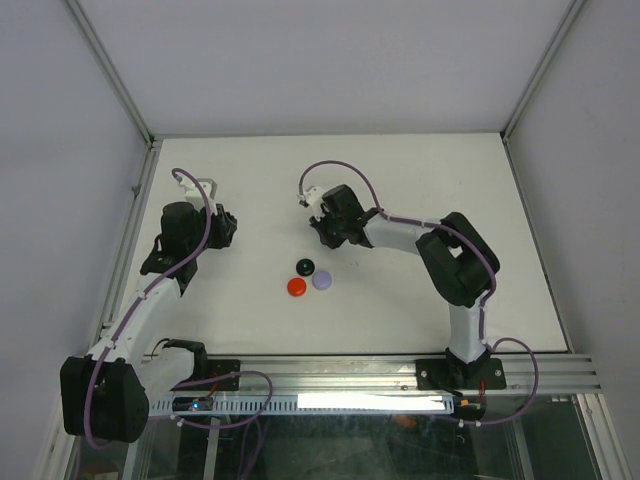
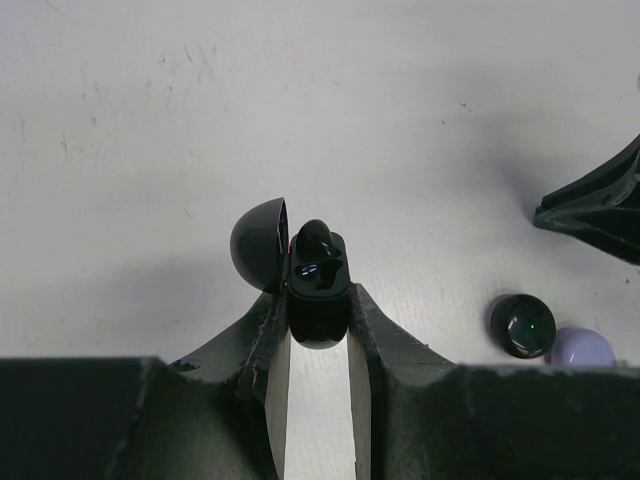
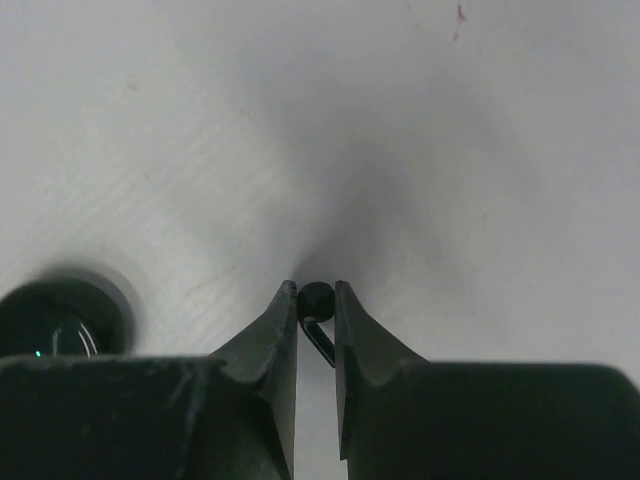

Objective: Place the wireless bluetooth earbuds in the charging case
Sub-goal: Place the earbud at the center of the board.

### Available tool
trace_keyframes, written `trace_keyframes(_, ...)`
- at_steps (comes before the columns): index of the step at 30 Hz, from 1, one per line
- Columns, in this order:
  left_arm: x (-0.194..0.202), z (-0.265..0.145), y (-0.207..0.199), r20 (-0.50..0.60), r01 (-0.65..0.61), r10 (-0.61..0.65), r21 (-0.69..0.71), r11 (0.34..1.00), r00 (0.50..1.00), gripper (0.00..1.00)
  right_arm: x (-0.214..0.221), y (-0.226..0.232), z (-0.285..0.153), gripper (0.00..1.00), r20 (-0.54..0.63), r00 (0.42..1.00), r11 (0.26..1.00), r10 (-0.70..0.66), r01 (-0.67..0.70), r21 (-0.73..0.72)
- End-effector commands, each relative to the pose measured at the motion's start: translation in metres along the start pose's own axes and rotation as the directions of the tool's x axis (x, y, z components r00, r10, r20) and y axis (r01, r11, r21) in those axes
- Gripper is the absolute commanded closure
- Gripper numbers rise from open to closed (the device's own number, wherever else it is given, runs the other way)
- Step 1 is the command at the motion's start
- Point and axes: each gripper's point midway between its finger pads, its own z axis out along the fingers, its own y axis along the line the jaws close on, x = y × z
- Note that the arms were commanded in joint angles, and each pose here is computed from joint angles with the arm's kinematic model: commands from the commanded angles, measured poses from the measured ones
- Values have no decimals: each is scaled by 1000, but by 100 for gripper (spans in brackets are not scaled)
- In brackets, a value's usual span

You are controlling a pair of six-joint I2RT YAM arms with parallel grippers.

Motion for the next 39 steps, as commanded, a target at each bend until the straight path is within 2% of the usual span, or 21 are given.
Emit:
trace_keyframes(1, -27, -1, -6, 82, -32, 29, 41, 999, 996, 97, 16, -7, -37, 87, -91, 993, 996, 77, -74, 44)
trace_keyframes(5, -27, -1, -10, 86, -35, 30, 62, 997, 996, 97, 40, -4, -56, 87, -179, 977, 993, 117, -108, 54)
trace_keyframes(11, -30, -2, -14, 97, -39, 31, 88, 995, 995, 97, 69, -3, -79, 80, -304, 943, 990, 131, -109, 88)
trace_keyframes(21, -32, -5, -17, 112, -44, 33, 101, 994, 993, 96, 43, -7, -88, 63, -316, 932, 982, 178, -148, 118)
trace_keyframes(28, -33, -6, -18, 116, -45, 33, 103, 994, 993, 96, 35, -5, -89, 61, -331, 913, 968, 240, -196, 159)
trace_keyframes(33, -33, -6, -19, 116, -44, 31, 107, 993, 993, 96, 47, -3, -91, 61, -389, 874, 952, 293, -229, 204)
trace_keyframes(39, -33, -5, -20, 115, -44, 30, 118, 992, 993, 96, 55, -2, -85, 61, -383, 847, 923, 369, -288, 254)
